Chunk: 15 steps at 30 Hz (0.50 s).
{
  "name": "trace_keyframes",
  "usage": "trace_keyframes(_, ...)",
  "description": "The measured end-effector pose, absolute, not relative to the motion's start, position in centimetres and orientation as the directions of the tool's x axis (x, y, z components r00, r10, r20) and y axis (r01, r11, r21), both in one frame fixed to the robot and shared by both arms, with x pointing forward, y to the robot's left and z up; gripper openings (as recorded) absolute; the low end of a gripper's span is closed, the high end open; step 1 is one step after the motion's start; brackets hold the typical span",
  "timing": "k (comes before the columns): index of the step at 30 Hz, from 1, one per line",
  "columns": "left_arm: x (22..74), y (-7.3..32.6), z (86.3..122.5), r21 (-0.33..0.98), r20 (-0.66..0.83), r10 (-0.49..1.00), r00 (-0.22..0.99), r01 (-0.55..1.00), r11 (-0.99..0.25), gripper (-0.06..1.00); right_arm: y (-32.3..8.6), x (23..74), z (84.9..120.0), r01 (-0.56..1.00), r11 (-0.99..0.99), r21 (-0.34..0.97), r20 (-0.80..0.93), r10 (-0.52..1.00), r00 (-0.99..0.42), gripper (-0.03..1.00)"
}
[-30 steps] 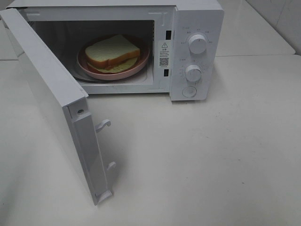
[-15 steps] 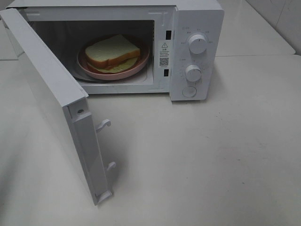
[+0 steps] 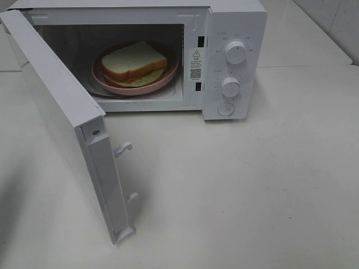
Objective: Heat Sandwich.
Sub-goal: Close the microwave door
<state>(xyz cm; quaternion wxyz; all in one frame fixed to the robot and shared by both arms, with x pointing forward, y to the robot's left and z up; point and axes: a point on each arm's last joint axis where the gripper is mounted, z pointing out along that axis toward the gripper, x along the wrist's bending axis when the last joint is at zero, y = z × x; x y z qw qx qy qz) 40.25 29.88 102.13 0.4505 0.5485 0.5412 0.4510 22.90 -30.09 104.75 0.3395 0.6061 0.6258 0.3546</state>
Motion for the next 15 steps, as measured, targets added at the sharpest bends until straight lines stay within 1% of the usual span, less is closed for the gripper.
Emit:
trace_keyframes(2, 40.6, 29.8, 101.9, 0.982, 0.003, 1.0, 0.011, 0.191, -0.005, 0.0, -30.1, 22.9, 104.8, 0.518, 0.014, 0.855, 0.005, 0.999, -0.035, 0.68)
trace_keyframes(5, 41.8, 29.2, 101.4, 0.985, 0.024, 0.996, 0.081, 0.166, -0.037, 0.0, -30.1, 22.9, 104.8, 0.518, 0.014, 0.855, 0.005, 0.999, -0.035, 0.68)
trace_keyframes(6, 41.8, 29.2, 101.4, 0.985, 0.024, 0.996, 0.081, 0.166, -0.037, 0.0, -30.1, 22.9, 104.8, 0.518, 0.014, 0.855, 0.005, 0.999, -0.035, 0.68)
trace_keyframes(7, 42.1, 29.0, 101.3, 0.986, 0.028, 0.994, 0.103, 0.158, -0.044, 0.0, -30.1, 22.9, 104.8, 0.518, 0.014, 0.855, 0.005, 0.999, -0.035, 0.68)
trace_keyframes(9, 42.8, 28.1, 100.8, 0.988, 0.043, 0.979, 0.197, 0.134, -0.071, 0.0, -30.1, 22.9, 104.8, 0.518, 0.014, 0.855, 0.005, 0.999, -0.035, 0.68)
trace_keyframes(10, 42.8, 28.1, 100.8, 0.988, 0.043, 0.979, 0.197, 0.134, -0.071, 0.0, -30.1, 22.9, 104.8, 0.518, 0.014, 0.855, 0.005, 0.999, -0.035, 0.68)
trace_keyframes(12, 43.4, 27.4, 100.0, 0.987, 0.037, 0.96, 0.278, 0.139, -0.078, 0.0, -30.1, 22.9, 104.8, 0.518, 0.014, 0.855, 0.005, 0.999, -0.035, 0.68)
trace_keyframes(15, 43.8, 27.1, 99.6, 0.988, 0.012, 0.952, 0.305, 0.145, -0.059, 0.0, -30.1, 22.9, 104.8, 0.518, 0.014, 0.855, 0.005, 0.999, -0.035, 0.68)
